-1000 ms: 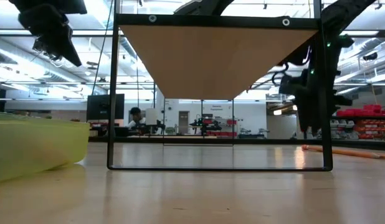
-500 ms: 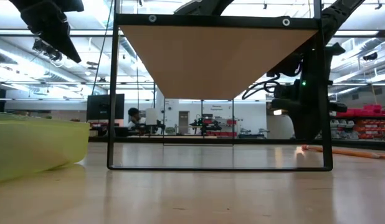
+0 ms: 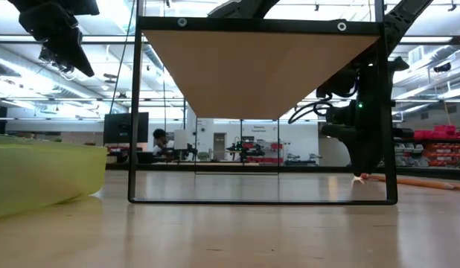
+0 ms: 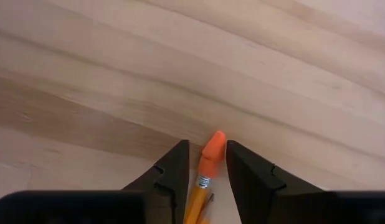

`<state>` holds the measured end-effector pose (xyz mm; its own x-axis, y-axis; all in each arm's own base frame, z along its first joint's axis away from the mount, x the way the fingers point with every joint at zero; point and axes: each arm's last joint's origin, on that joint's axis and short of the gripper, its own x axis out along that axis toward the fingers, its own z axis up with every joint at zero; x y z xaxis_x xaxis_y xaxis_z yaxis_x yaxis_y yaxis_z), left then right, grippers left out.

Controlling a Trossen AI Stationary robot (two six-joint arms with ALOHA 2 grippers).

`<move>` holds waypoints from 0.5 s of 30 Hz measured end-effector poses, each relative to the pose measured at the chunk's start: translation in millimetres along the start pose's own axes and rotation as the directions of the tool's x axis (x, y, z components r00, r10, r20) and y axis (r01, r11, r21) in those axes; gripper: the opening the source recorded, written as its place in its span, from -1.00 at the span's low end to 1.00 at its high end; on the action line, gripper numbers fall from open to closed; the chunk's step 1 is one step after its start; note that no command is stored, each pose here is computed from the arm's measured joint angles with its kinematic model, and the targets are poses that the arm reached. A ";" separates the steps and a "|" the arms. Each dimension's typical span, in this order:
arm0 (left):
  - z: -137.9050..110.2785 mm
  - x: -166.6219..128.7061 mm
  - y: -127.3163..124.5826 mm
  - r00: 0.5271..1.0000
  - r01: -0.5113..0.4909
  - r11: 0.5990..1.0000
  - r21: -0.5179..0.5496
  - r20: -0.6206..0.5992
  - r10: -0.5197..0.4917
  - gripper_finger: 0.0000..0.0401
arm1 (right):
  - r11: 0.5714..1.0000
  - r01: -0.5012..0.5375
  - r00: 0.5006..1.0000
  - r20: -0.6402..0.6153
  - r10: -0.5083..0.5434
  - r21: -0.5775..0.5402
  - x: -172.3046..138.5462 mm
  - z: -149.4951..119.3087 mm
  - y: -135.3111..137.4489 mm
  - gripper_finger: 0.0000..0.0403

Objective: Pack school essentials
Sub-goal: Put the pencil with the pencil top eraser into the supply box

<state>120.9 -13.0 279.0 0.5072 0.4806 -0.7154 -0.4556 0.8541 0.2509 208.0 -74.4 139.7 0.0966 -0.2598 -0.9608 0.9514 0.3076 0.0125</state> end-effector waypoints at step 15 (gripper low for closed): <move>-0.3 -0.1 0.2 1.000 -0.001 1.000 0.007 -0.004 0.001 -0.96 | 0.998 -0.009 1.000 -0.021 0.010 0.061 5.0 -5.2 -3.9 -0.61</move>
<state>120.6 -12.9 278.9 0.5043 0.4805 -0.7175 -0.4507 0.8552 0.2559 203.2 -72.2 133.4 0.1002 -0.2376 -0.9662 0.9666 0.2533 0.0379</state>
